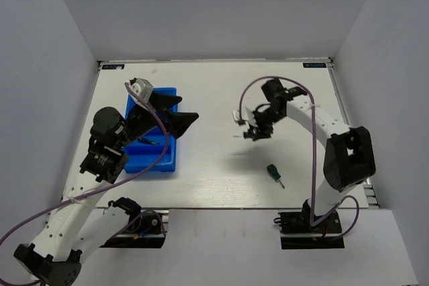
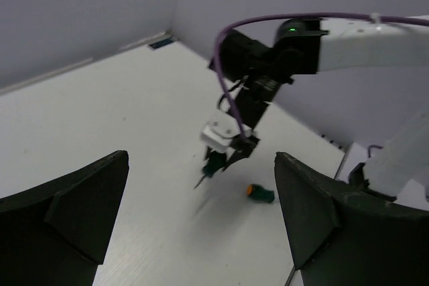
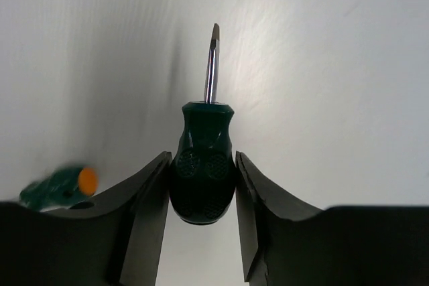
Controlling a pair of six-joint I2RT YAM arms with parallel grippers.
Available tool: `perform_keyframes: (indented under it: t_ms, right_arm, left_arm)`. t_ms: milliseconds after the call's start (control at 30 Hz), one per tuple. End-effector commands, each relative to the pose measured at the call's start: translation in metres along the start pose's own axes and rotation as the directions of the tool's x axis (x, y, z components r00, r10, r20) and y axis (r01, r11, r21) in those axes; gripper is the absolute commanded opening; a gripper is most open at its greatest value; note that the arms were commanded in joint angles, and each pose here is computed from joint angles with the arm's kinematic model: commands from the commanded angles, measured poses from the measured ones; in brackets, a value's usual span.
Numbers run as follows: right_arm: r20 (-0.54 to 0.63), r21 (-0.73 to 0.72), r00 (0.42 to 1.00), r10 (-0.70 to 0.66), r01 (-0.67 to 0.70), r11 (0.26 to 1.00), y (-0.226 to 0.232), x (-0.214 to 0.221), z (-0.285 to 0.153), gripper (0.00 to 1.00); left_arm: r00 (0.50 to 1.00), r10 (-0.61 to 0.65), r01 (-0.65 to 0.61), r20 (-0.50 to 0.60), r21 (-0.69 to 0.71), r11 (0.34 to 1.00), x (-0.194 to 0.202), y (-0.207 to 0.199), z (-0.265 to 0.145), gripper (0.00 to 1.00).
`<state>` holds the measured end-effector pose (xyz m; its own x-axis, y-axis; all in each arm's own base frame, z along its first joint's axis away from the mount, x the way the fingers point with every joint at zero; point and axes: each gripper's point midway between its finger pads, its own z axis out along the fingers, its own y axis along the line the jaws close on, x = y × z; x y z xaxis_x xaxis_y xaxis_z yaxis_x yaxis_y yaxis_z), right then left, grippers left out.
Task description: Sort the tools into containers
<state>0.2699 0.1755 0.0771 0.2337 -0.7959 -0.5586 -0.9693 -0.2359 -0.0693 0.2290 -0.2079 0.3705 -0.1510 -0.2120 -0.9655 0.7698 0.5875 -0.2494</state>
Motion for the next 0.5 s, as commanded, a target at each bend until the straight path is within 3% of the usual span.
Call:
perform_keyframes:
  t_ms: [0, 67, 133, 200, 233, 267, 367, 467]
  right_arm:
    - [0.195, -0.032, 0.980, 0.039, -0.033, 0.999, -0.016, -0.096, -0.017, 0.00]
    - [0.253, -0.040, 0.966, 0.051, -0.042, 0.998, -0.034, -0.143, -0.026, 0.00]
    - [0.322, -0.144, 0.941, 0.104, -0.060, 0.988, -0.034, -0.185, -0.011, 0.00]
    - [0.359, -0.221, 0.901, 0.246, -0.174, 0.960, -0.044, -0.217, -0.006, 0.00]
    - [0.422, -0.221, 0.881, 0.213, -0.127, 0.967, -0.055, -0.248, 0.001, 0.00]
    - [0.425, -0.287, 0.833, 0.354, -0.247, 0.926, -0.056, -0.269, -0.006, 0.00]
    - [0.488, -0.285, 0.795, 0.359, -0.244, 0.927, -0.071, -0.309, 0.019, 0.00]
    - [0.490, -0.329, 0.782, 0.385, -0.243, 0.913, -0.060, -0.339, 0.046, 0.00]
  left_arm:
    - [0.985, 0.014, -0.051, 0.173, 0.216, 0.975, -0.044, -0.046, -0.005, 1.00]
    - [0.977, -0.007, -0.051, 0.215, 0.263, 0.963, -0.054, -0.057, -0.010, 1.00]
    - [0.964, 0.010, -0.089, 0.265, 0.289, 0.953, -0.066, -0.065, -0.014, 1.00]
    - [0.956, 0.017, -0.112, 0.294, 0.310, 0.944, -0.076, -0.073, -0.019, 1.00]
    - [0.956, 0.025, -0.126, 0.291, 0.335, 0.934, -0.075, -0.078, -0.021, 1.00]
    - [0.954, 0.022, -0.131, 0.299, 0.348, 0.928, -0.079, -0.082, -0.023, 1.00]
    - [0.951, 0.028, -0.155, 0.309, 0.397, 0.905, -0.082, -0.092, -0.029, 1.00]
    - [0.950, 0.028, -0.162, 0.311, 0.414, 0.896, -0.084, -0.096, -0.029, 1.00]
